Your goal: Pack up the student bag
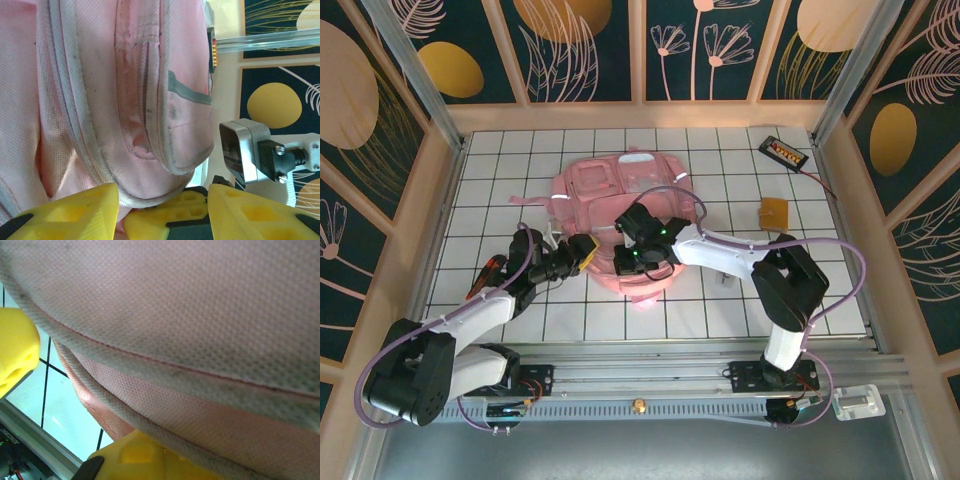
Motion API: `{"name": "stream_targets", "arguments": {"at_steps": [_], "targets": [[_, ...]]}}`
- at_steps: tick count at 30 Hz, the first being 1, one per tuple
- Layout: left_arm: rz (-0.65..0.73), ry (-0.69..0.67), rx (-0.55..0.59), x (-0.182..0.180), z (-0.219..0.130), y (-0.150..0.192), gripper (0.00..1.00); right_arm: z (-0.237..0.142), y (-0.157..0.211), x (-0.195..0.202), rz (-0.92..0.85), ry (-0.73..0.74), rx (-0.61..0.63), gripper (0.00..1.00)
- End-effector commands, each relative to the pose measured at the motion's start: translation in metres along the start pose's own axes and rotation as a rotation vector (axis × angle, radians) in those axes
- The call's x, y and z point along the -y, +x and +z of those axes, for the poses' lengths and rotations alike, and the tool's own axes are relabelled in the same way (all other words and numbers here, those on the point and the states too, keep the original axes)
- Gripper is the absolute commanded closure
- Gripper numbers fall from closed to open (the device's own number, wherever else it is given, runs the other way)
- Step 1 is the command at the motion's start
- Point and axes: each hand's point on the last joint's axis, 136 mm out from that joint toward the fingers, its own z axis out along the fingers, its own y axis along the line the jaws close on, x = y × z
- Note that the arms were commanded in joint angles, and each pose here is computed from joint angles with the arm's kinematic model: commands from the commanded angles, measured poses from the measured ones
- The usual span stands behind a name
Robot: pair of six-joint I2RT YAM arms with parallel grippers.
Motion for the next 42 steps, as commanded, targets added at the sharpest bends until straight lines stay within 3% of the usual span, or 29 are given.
{"name": "stream_targets", "arguments": {"at_steps": [1,12,16,17,18,26,34,42], "targets": [[0.027,0.053,0.022,0.026,0.004,-0.011,0.51,-0.001,-0.012,-0.014,-0.031,-0.041,0.024,1.00],[0.006,0.013,-0.020,0.010,0.027,-0.014,0.54,0.004,-0.010,-0.022,-0.036,-0.055,0.019,1.00],[0.012,0.012,-0.035,0.008,0.032,-0.014,0.84,0.005,-0.010,-0.022,-0.037,-0.050,0.015,1.00],[0.025,-0.005,-0.033,0.007,0.032,-0.015,0.98,0.005,-0.009,-0.020,-0.038,-0.041,0.013,1.00],[0.044,-0.025,-0.029,0.005,0.032,-0.017,1.00,0.004,-0.009,-0.018,-0.038,-0.035,0.014,1.00],[0.286,-0.250,0.015,-0.005,0.019,-0.036,1.00,-0.024,-0.006,0.015,-0.012,0.044,0.028,1.00],[0.376,-0.267,-0.013,-0.001,0.016,-0.036,1.00,-0.043,-0.001,0.068,0.028,0.114,0.015,1.00],[0.371,-0.242,-0.022,-0.002,0.001,-0.047,1.00,-0.064,-0.018,0.120,0.088,0.174,0.057,1.00]]}}
